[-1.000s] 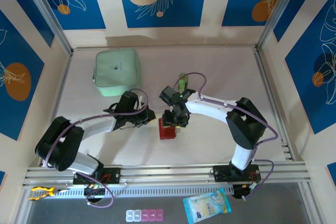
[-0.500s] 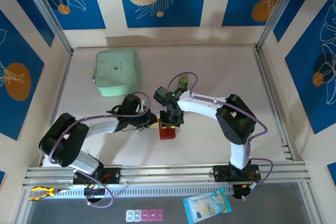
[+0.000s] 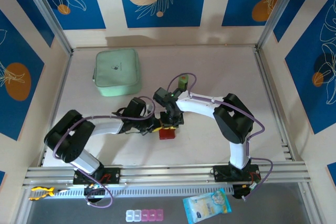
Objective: Take the credit cards out of the card holder
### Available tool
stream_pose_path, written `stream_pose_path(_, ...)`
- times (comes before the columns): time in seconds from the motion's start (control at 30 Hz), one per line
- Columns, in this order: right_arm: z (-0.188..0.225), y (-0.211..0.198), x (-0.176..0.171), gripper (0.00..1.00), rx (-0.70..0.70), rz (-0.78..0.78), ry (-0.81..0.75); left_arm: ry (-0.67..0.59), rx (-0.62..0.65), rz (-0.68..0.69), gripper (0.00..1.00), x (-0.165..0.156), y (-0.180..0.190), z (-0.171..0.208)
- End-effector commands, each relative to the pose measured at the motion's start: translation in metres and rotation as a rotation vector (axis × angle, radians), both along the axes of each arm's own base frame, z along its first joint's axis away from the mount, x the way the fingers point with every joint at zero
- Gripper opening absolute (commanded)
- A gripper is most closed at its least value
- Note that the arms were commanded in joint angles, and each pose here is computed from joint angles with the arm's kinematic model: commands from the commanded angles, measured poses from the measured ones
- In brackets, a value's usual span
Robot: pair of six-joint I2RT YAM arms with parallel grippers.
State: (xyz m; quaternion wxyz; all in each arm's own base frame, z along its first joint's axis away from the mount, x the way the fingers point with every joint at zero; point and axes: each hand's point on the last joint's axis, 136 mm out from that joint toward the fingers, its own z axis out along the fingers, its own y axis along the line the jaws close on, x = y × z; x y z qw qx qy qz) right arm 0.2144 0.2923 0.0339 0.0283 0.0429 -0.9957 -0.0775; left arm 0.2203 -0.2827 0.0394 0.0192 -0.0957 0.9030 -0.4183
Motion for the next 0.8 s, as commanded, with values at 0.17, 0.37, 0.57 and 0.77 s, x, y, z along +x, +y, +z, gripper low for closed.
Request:
stream_pose_path(0.17, 0.003, 0.001, -0.005, 0.04, -0.012, 0.012, 0.003, 0.066, 0.087, -0.008, 0.00, -0.010, 0.008, -0.023)
stream_pose_path(0.37, 0.008, -0.005, -0.005, 0.00, -0.019, 0.006, -0.012, 0.088, 0.147, -0.009, 0.00, -0.015, 0.017, -0.036)
stream_pose_path(0.57, 0.016, -0.017, -0.003, 0.00, -0.012, -0.020, -0.030, 0.103, 0.178, -0.007, 0.00, -0.021, 0.025, -0.042)
stream_pose_path(0.77, 0.019, -0.037, -0.001, 0.00, -0.015, -0.051, -0.034, 0.110, 0.202, -0.004, 0.00, -0.024, 0.030, -0.047)
